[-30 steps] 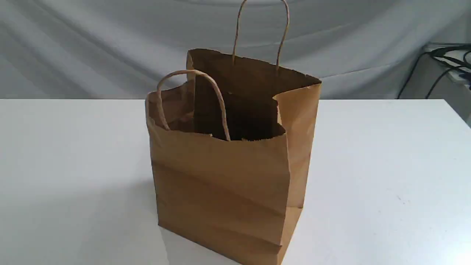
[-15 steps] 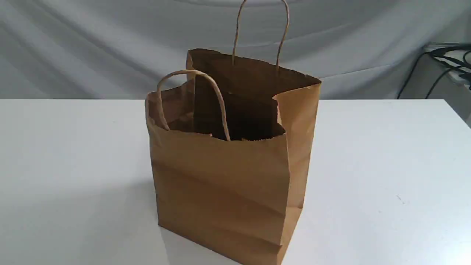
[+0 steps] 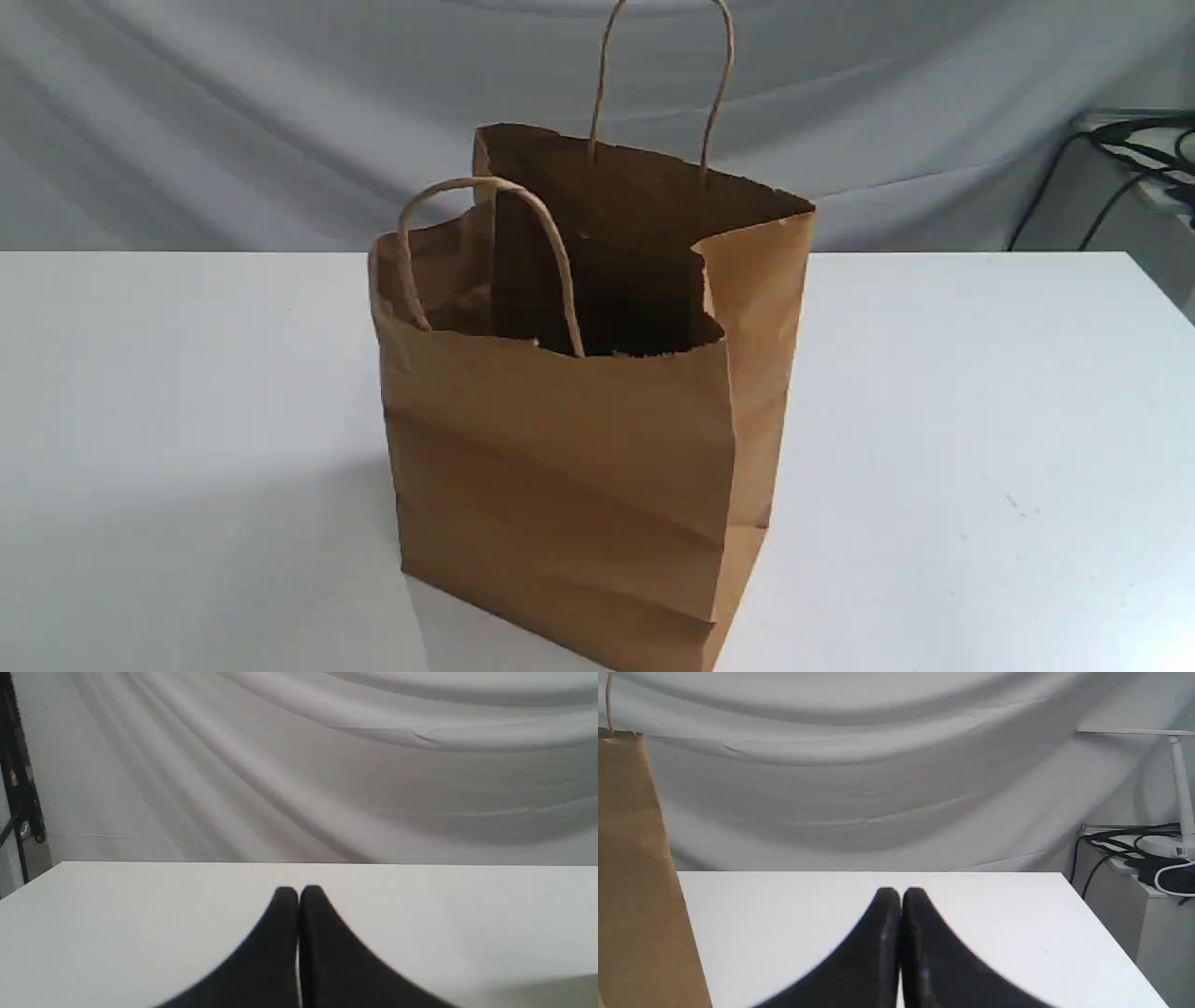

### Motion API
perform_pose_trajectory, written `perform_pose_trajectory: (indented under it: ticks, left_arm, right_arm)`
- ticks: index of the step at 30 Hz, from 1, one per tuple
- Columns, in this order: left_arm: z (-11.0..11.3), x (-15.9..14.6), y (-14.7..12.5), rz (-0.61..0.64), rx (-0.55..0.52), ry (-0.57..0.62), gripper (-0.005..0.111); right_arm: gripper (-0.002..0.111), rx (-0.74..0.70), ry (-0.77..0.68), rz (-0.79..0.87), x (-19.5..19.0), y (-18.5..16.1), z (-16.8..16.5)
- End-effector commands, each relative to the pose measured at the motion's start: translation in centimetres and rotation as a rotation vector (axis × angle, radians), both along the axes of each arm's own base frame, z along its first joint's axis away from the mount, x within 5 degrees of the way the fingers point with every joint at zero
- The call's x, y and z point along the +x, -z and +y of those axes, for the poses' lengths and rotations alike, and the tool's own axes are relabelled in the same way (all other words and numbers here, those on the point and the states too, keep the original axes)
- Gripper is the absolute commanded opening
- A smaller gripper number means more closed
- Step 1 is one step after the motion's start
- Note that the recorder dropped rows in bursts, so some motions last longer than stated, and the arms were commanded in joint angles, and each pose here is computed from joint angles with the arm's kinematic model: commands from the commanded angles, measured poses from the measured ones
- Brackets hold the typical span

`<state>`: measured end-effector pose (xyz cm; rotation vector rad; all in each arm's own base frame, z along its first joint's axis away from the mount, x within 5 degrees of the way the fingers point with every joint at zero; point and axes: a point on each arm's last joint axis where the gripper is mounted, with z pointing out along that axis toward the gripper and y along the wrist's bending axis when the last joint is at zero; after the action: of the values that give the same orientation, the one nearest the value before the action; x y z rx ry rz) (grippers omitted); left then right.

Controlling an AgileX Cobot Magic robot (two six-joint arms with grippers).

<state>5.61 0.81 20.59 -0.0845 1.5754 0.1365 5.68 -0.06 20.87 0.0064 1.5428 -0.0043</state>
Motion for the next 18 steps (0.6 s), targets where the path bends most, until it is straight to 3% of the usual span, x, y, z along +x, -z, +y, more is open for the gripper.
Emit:
perform_pose_trajectory:
  ticks: [1,18]
  left_arm:
    - [0.03,-0.03,0.17,0.001,-0.033,-0.006,0.000]
    - [0.01,-0.02,0.20,-0.002,-0.075,-0.003,0.000]
  right_arm:
    - [0.000,0.011,-0.001,-0.001,-0.03,0.08,0.01]
    - [0.000,0.006,-0.001,0.000,-0.03,0.08,0.01]
